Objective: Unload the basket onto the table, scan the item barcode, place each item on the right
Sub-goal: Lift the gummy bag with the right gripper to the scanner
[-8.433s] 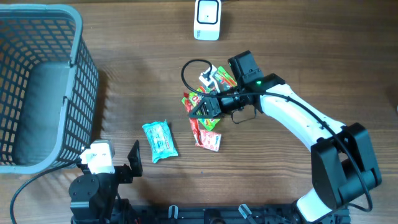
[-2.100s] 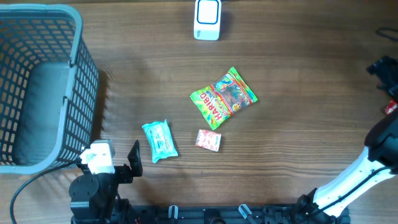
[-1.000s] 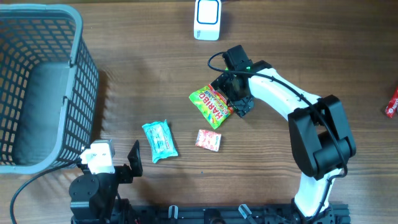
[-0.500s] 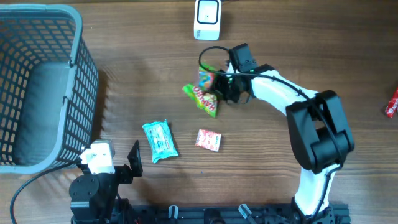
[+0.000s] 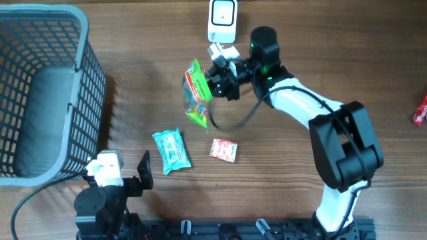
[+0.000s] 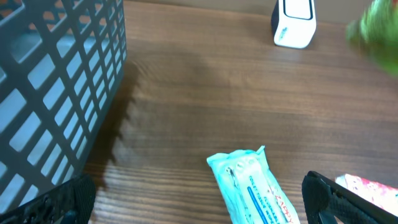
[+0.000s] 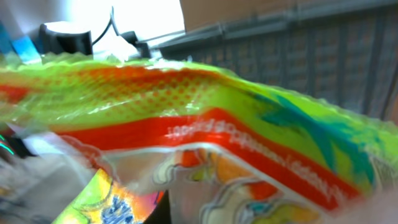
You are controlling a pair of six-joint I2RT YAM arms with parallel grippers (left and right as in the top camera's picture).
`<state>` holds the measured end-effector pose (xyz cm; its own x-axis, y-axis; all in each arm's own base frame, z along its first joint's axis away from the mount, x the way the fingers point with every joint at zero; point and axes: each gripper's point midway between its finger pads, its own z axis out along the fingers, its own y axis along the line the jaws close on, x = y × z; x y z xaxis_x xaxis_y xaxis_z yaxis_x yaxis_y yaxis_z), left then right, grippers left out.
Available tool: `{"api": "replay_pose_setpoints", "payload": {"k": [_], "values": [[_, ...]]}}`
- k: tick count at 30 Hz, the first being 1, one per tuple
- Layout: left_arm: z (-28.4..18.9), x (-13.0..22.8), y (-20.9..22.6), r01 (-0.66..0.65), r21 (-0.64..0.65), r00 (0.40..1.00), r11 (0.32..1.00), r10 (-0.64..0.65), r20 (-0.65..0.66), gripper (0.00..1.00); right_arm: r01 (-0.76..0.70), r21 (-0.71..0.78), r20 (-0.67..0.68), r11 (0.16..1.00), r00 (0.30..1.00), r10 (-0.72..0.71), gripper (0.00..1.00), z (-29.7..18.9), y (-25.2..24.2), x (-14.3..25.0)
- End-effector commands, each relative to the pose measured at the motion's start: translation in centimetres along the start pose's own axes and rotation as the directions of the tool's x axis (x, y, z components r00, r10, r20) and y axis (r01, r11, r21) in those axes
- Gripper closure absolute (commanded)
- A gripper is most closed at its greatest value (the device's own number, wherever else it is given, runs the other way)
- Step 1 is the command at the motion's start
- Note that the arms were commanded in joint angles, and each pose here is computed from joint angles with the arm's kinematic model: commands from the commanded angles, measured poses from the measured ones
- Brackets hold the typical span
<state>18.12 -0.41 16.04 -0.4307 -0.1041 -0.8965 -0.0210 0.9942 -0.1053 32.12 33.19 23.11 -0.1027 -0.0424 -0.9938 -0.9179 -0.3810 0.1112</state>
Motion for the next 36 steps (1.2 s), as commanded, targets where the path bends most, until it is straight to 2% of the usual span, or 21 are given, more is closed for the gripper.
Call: {"api": "replay_pose_setpoints", "payload": {"k": [1, 3, 7, 10, 14, 16, 18, 19, 23, 25, 27, 28, 30, 31, 32, 33, 34, 35, 36], "values": [[0.1, 0.1, 0.0, -0.001, -0.002, 1.0, 1.0, 0.001, 0.003, 0.0, 0.333, 0.137, 0.053, 0.933, 0.938, -0.343, 0.96, 0.8, -0.6, -5.9], [0.1, 0.1, 0.0, -0.001, -0.003, 1.0, 1.0, 0.001, 0.003, 0.0, 0.456, 0.187, 0.086, 0.87, 0.875, -0.477, 0.96, 0.7, 0.1, -8.2], [0.1, 0.1, 0.0, -0.001, -0.003, 1.0, 1.0, 0.001, 0.003, 0.0, 0.626, 0.213, 0.112, 0.75, 0.747, -0.655, 0.96, 0.7, 2.1, -10.4], [0.1, 0.1, 0.0, -0.001, -0.002, 1.0, 1.0, 0.001, 0.002, 0.0, 0.687, 0.226, 0.138, 0.69, 0.679, -0.721, 0.96, 1.5, 2.9, -12.2], [0.1, 0.1, 0.0, -0.001, -0.002, 1.0, 1.0, 0.001, 0.002, 0.0, 0.784, 0.136, 0.113, 0.605, 0.595, -0.796, 0.96, 2.4, 4.2, -12.0], [0.1, 0.1, 0.0, -0.001, -0.002, 1.0, 1.0, 0.001, 0.002, 0.0, 0.837, 0.024, 0.103, 0.546, 0.541, -0.834, 0.96, 3.1, 5.8, -11.3], [0.1, 0.1, 0.0, -0.001, -0.003, 1.0, 1.0, 0.001, 0.002, 0.0, 0.908, -0.107, 0.106, 0.404, 0.415, -0.904, 0.96, 3.6, 8.0, -11.0], [0.1, 0.1, 0.0, -0.001, -0.003, 1.0, 1.0, 0.001, 0.002, 0.0, 0.927, -0.113, 0.117, 0.358, 0.37, -0.922, 0.96, 3.8, 8.8, -11.8], [0.1, 0.1, 0.0, -0.001, -0.002, 1.0, 1.0, 0.001, 0.002, 0.0, 0.997, -0.069, 0.157, 0.023, 0.033, -0.987, 0.96, 4.0, 10.2, -13.4], [0.1, 0.1, 0.0, -0.001, -0.002, 1.0, 1.0, 0.001, 0.002, 0.0, 0.997, -0.055, 0.163, -0.062, -0.052, -0.985, 0.96, 4.0, 10.2, -13.4], [0.1, 0.1, 0.0, -0.001, -0.003, 1.0, 1.0, 0.001, 0.002, 0.0, 0.995, -0.051, 0.166, -0.087, -0.077, -0.983, 0.96, 4.1, 10.2, -13.4], [0.1, 0.1, 0.0, -0.001, -0.002, 1.0, 1.0, 0.001, 0.002, 0.0, 0.996, -0.054, 0.166, -0.067, -0.058, -0.984, 0.96, 4.1, 10.1, -13.4], [0.1, 0.1, 0.0, -0.001, -0.002, 1.0, 1.0, 0.001, 0.003, 0.0, 0.993, -0.077, 0.163, 0.095, 0.106, -0.981, 0.96, 4.2, 9.1, -13.0], [0.1, 0.1, 0.0, -0.001, -0.002, 1.0, 1.0, 0.001, 0.002, 0.0, 0.965, -0.099, 0.156, 0.244, 0.257, -0.954, 0.96, 4.3, 8.3, -12.5], [0.1, 0.1, 0.0, -0.001, -0.002, 1.0, 1.0, 0.001, 0.002, 0.0, 0.888, -0.114, 0.136, 0.445, 0.458, -0.879, 0.96, 4.6, 7.3, -11.8], [0.1, 0.1, 0.0, -0.001, -0.003, 1.0, 1.0, 0.001, 0.002, 0.0, 0.718, -0.111, 0.095, 0.687, 0.696, -0.712, 0.96, 4.9, 5.7, -10.8], [0.1, 0.1, 0.0, -0.001, -0.002, 1.0, 1.0, 0.001, 0.003, 0.0, 0.504, -0.096, 0.051, 0.859, 0.864, -0.501, 0.96, 5.3, 4.5, -9.3], [0.1, 0.1, 0.0, -0.001, -0.003, 1.0, 1.0, 0.001, 0.002, 0.0, 0.282, -0.062, 0.009, 0.957, 0.959, -0.282, 0.96, 5.6, 3.5, -8.0], [0.1, 0.1, 0.0, -0.001, -0.002, 1.0, 1.0, 0.001, 0.002, 0.0, 0.078, -0.031, -0.017, 0.996, 0.997, -0.078, 0.96, 5.6, 2.9, -7.1]]}}
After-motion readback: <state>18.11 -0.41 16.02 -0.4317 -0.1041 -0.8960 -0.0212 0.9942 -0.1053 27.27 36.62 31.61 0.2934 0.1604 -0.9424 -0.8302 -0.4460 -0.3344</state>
